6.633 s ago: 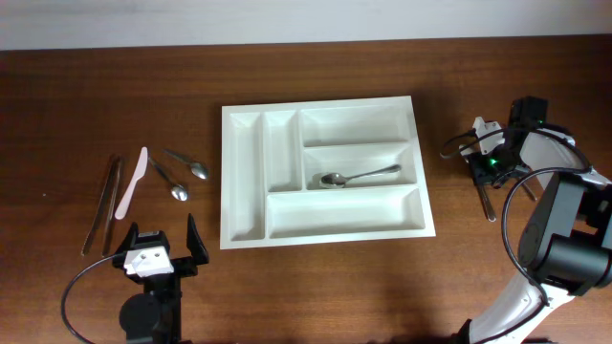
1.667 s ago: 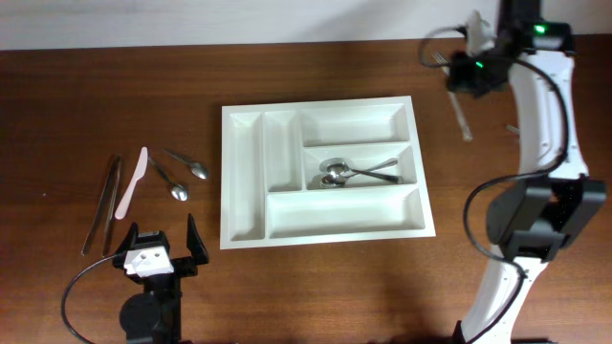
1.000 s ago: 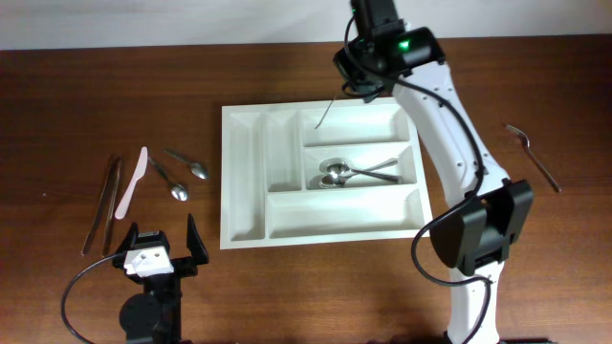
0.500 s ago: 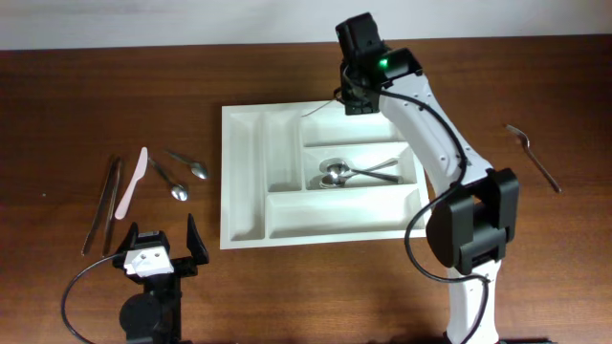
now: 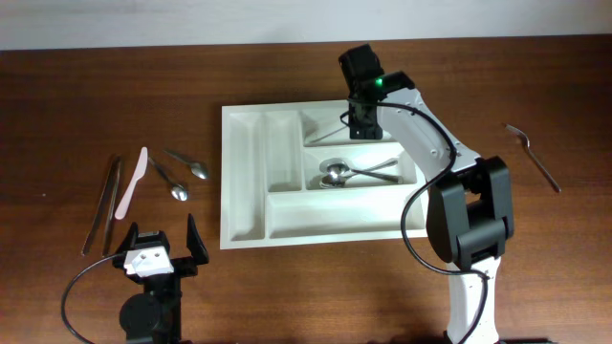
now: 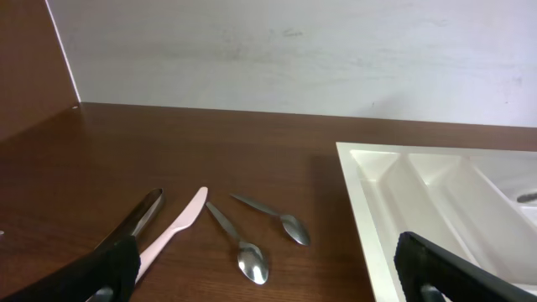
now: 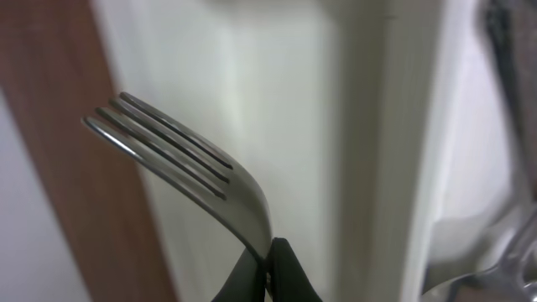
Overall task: Pack container
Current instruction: 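Carry the fork with the right gripper into the top compartment, then return the right gripper to the remaining fork and grasp it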
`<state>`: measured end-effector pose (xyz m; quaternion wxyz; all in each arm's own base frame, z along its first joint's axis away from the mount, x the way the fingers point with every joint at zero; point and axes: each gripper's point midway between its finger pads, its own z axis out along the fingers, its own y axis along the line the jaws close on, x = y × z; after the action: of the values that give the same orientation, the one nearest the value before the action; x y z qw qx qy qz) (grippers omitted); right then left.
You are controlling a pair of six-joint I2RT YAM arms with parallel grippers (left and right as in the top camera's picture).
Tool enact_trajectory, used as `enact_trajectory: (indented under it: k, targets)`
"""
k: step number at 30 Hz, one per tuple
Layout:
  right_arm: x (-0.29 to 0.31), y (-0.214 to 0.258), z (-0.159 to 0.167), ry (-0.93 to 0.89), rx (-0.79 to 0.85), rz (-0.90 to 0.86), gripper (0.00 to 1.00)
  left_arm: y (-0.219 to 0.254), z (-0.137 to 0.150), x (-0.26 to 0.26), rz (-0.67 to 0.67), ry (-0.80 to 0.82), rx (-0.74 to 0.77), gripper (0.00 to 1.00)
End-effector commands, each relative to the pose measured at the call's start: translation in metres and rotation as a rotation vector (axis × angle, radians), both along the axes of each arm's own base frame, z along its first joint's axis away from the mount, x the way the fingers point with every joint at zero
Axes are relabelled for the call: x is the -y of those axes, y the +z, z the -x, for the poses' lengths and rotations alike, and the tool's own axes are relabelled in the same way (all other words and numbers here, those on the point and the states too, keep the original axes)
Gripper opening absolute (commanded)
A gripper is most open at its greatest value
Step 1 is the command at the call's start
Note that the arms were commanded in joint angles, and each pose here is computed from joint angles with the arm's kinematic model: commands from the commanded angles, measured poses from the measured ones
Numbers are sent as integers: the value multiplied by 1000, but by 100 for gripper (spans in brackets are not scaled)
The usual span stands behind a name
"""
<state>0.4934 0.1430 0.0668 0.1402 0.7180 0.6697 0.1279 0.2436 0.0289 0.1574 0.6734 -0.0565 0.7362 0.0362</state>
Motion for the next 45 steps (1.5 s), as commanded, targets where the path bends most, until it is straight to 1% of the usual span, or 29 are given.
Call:
enact_trajectory:
  k: [1,4,5,6,8,9,10,12,13,17,19,22,23,26,27,30,35,36,39,42,43,45]
  targets:
    - [8,-10,3,-62,-17,7,4,0,0,1,-12,-7,5,99]
    - [7,-8,-4,-65,11,-3,4,0,0,1,-11,-7,5,99]
    - [7,-6,-11,-69,38,-13,18,0,0,1,-12,-7,5,99]
    - [7,-4,-14,-71,51,-18,20,0,0,1,-12,-7,5,99]
    - [10,-2,-19,-47,66,-11,22,0,0,1,-12,-7,5,99]
    - [12,-2,-19,-29,64,-3,25,0,0,1,-12,-7,5,99]
    - [13,-3,-19,-12,61,-3,31,0,0,1,-12,-7,5,99]
    - [14,-3,-20,-2,56,-18,49,0,0,1,-12,-7,5,99]
    - [14,-3,-20,12,53,-22,51,0,0,1,-11,-7,5,99]
    - [23,6,-24,38,70,-18,50,0,0,1,-11,-7,5,99]
    - [37,26,-36,84,128,8,50,0,0,1,-12,-7,5,99]
    - [59,50,-43,124,180,43,56,0,0,1,-11,-7,5,99]
    - [70,60,-43,133,195,59,56,0,0,1,-12,-7,5,99]
    - [104,81,-40,94,211,90,58,0,0,1,-11,-7,5,99]
    - [119,87,-37,67,209,97,61,0,0,1,-12,-7,5,99]
    - [166,100,-17,-19,167,108,62,0,0,1,-12,-7,5,99]
    - [236,97,21,-156,54,115,62,0,0,1,-12,-7,5,99]
    - [249,95,28,-161,29,125,62,0,0,1,-12,-7,5,99]
    - [289,92,45,-106,-25,181,62,0,0,1,-12,-7,5,99]
    - [333,93,60,41,-72,293,60,0,0,1,-12,-7,5,99]
    - [346,94,66,81,-94,328,56,0,0,1,-11,-7,5,99]
    - [371,95,78,192,-146,403,53,0,0,1,-12,-7,5,99]
